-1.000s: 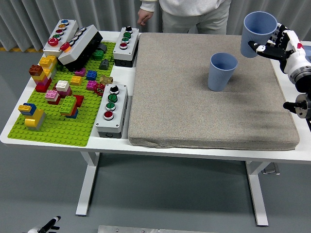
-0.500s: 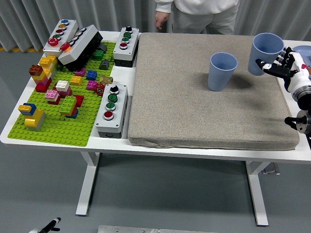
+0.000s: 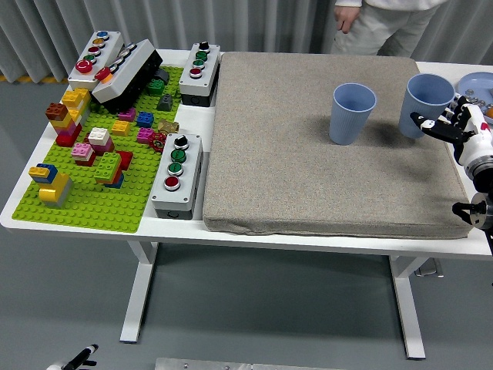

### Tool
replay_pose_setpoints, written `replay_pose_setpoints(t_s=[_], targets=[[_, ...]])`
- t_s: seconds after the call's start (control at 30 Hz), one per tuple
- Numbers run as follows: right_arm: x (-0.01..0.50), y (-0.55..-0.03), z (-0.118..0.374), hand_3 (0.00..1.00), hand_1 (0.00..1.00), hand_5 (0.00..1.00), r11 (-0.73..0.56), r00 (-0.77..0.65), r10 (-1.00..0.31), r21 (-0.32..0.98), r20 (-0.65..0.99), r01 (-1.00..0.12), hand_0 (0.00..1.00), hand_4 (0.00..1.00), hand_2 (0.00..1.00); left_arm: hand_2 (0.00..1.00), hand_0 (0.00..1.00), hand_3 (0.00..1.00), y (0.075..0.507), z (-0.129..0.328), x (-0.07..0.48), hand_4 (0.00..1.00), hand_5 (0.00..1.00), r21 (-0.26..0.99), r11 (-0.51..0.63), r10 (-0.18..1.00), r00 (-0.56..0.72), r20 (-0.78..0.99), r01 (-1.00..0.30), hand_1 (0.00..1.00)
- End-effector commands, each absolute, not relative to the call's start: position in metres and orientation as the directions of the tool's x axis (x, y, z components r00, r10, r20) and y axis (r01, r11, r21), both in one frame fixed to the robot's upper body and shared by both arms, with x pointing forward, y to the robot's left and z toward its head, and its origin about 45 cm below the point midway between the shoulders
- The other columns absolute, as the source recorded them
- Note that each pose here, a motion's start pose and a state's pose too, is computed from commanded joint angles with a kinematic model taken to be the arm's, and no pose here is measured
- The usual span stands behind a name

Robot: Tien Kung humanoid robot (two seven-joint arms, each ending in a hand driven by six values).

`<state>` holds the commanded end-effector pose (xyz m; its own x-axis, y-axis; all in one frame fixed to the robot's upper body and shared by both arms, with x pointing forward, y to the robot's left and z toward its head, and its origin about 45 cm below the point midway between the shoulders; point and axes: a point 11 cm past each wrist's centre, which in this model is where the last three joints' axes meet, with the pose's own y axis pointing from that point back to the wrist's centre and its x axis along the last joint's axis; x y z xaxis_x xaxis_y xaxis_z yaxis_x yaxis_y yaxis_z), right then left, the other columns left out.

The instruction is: Pick cup pour cup place

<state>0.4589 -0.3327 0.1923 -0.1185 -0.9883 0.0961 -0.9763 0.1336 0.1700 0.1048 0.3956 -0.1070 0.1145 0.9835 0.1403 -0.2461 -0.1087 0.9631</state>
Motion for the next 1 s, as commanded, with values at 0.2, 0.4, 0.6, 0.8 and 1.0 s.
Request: replay_pose_setpoints(t_s=[0.2, 0.4, 0.6, 0.8, 1.0], targets=[[0.453, -0.341, 0.184, 0.503, 0.586, 0.002, 0.147, -0.134, -0.987, 0.169, 0.088, -0.975, 0.723, 0.611, 0.478, 0.890, 0.890, 0.799, 0.395, -0.107, 0.104, 0.664, 0.998, 0.963, -0.109, 0.984, 0.113, 0.140, -0.246, 0.845], [0.451, -0.344, 0.182, 0.503, 0.586, 0.002, 0.157, -0.142, -0.985, 0.172, 0.095, -0.972, 0.723, 0.611, 0.479, 0.890, 0.889, 0.799, 0.396, -0.107, 0.106, 0.664, 0.998, 0.963, -0.109, 0.984, 0.114, 0.140, -0.247, 0.845], [0.449, -0.345, 0.177, 0.504, 0.587, 0.002, 0.158, -0.143, -0.985, 0.184, 0.096, -0.970, 0.725, 0.611, 0.479, 0.889, 0.889, 0.799, 0.396, -0.107, 0.106, 0.664, 0.998, 0.963, -0.108, 0.984, 0.114, 0.139, -0.248, 0.845], [0.447, -0.344, 0.170, 0.504, 0.587, 0.002, 0.167, -0.150, -0.983, 0.198, 0.102, -0.966, 0.726, 0.610, 0.480, 0.889, 0.889, 0.799, 0.395, -0.107, 0.105, 0.663, 0.998, 0.964, -0.107, 0.983, 0.117, 0.139, -0.244, 0.845], [0.447, -0.344, 0.169, 0.506, 0.592, 0.002, 0.178, -0.162, -0.982, 0.196, 0.098, -0.964, 0.727, 0.610, 0.481, 0.889, 0.888, 0.798, 0.396, -0.107, 0.104, 0.663, 0.998, 0.964, -0.106, 0.983, 0.121, 0.139, -0.243, 0.845]])
